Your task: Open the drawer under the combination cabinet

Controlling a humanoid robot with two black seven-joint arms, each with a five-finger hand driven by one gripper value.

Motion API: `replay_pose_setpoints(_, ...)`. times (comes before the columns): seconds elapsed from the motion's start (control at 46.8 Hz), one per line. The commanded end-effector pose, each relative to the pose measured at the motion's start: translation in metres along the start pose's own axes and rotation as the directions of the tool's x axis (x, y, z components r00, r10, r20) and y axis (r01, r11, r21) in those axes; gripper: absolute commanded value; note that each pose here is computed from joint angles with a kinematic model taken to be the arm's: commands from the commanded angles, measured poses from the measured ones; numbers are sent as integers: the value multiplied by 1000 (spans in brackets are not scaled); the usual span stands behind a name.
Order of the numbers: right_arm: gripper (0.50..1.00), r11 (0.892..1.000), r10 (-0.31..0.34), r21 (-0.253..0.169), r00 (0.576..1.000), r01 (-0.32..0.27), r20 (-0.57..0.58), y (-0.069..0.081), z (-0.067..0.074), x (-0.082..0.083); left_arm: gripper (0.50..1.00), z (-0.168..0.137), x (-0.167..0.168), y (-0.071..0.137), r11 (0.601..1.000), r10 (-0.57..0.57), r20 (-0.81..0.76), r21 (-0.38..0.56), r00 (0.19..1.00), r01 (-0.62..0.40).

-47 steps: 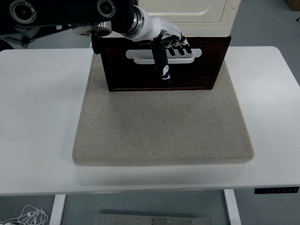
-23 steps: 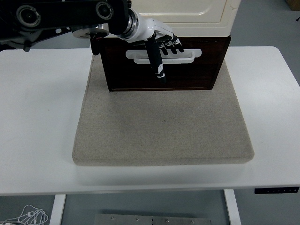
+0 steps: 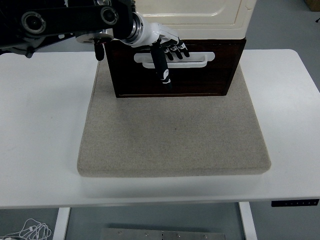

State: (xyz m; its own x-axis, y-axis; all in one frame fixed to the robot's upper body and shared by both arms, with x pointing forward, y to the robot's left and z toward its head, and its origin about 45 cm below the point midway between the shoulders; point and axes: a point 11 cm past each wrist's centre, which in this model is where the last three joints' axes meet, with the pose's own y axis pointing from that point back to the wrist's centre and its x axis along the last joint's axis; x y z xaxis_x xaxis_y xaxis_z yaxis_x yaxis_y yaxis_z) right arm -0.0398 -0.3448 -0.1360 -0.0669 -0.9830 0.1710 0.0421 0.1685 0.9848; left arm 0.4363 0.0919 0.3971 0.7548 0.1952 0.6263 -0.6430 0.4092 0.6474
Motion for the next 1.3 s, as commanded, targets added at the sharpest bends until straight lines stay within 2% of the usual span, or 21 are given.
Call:
replay_pose_setpoints(0.0, 926, 1000, 0, 0, 1000, 0, 0, 0, 0, 0, 1000, 0, 0, 0, 1000, -1, 0, 0, 1000, 1)
replay_pose_setpoints(0.427, 926, 1000, -1, 0, 1000, 1, 0, 0, 0, 0, 1000, -7, -5, -5, 1000, -13, 1, 13, 1000, 13)
replay_pose_setpoints(1.282, 926, 1000, 0, 0, 1000, 0, 0, 0, 0, 0, 1000, 3, -13, -1, 995, -93, 55, -17, 994, 94)
